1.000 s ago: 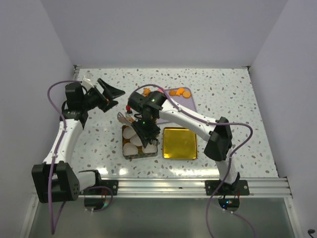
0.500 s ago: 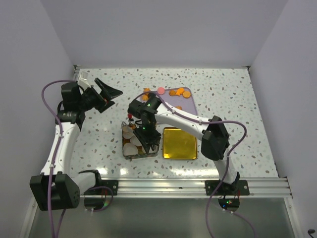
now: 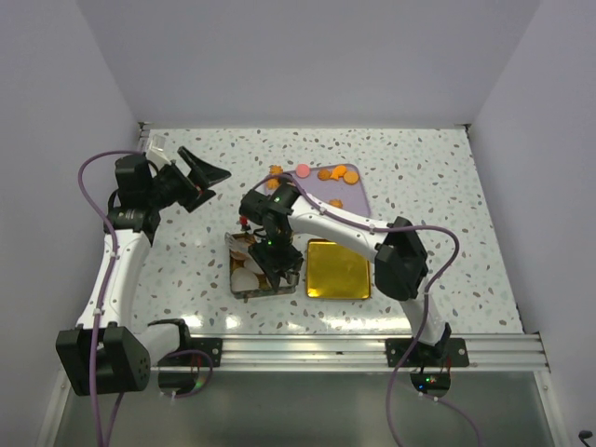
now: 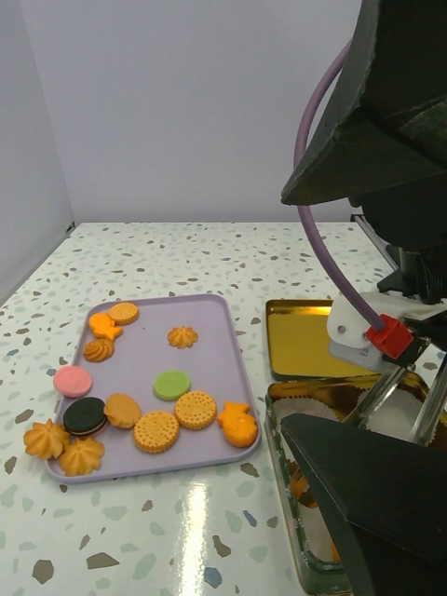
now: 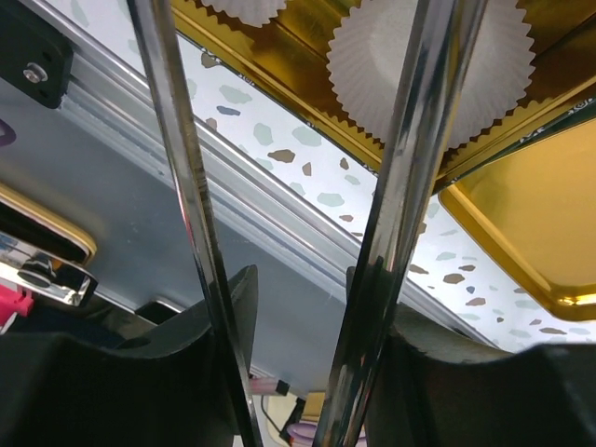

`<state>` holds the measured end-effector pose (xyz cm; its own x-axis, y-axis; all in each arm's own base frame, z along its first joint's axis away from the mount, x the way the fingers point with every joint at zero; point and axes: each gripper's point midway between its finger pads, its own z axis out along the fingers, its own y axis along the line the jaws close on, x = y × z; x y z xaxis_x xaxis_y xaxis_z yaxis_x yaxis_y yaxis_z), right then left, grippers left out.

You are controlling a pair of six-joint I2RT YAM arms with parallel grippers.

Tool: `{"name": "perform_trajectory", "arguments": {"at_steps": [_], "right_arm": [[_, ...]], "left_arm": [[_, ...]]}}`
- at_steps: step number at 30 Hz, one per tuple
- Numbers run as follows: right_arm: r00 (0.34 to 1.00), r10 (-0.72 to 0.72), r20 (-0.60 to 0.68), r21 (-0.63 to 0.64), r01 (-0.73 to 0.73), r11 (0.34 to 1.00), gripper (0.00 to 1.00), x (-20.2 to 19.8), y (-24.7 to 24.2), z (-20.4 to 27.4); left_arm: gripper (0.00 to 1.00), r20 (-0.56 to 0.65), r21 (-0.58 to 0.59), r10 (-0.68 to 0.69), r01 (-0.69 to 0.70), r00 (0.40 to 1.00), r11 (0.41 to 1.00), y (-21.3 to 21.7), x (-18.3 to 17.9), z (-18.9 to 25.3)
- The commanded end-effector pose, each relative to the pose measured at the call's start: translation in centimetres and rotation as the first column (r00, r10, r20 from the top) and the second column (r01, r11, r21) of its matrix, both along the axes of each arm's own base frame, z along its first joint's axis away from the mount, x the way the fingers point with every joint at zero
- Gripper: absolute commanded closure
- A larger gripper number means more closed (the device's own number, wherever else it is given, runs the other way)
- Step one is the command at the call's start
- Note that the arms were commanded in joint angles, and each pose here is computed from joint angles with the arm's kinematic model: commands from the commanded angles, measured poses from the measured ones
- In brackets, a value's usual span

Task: Pack the cookies

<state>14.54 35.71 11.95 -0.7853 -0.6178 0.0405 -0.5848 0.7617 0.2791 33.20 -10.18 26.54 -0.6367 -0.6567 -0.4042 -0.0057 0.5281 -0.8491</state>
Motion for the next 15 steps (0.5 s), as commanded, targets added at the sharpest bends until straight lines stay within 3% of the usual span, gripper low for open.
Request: {"name": "perform_trajectory", "arguments": {"at_steps": [1, 7, 15], "right_arm": [[1.000, 0.006, 0.028, 0.022, -0.007, 1.000, 0.53, 0.7, 0.6, 0.7], [0.998, 0.002, 0.070, 0.026, -0.004, 1.000, 0.53, 1.6, 0.5, 2.1], [0.981, -0.140, 0.136, 0.094, 0.128, 0.987, 0.54, 6.6, -2.5, 7.0]], "left_arm": [[0.00, 0.066, 0.022, -0.012, 0.011, 0.998, 1.000, 0.2, 0.3, 1.5], [0.00, 0.077, 0.016, -0.014, 0.013, 0.997, 1.000, 0.1, 0.6, 1.9], [0.00, 0.082, 0.007, -0.015, 0.014, 0.997, 1.000, 0.1, 0.9, 1.9]]}}
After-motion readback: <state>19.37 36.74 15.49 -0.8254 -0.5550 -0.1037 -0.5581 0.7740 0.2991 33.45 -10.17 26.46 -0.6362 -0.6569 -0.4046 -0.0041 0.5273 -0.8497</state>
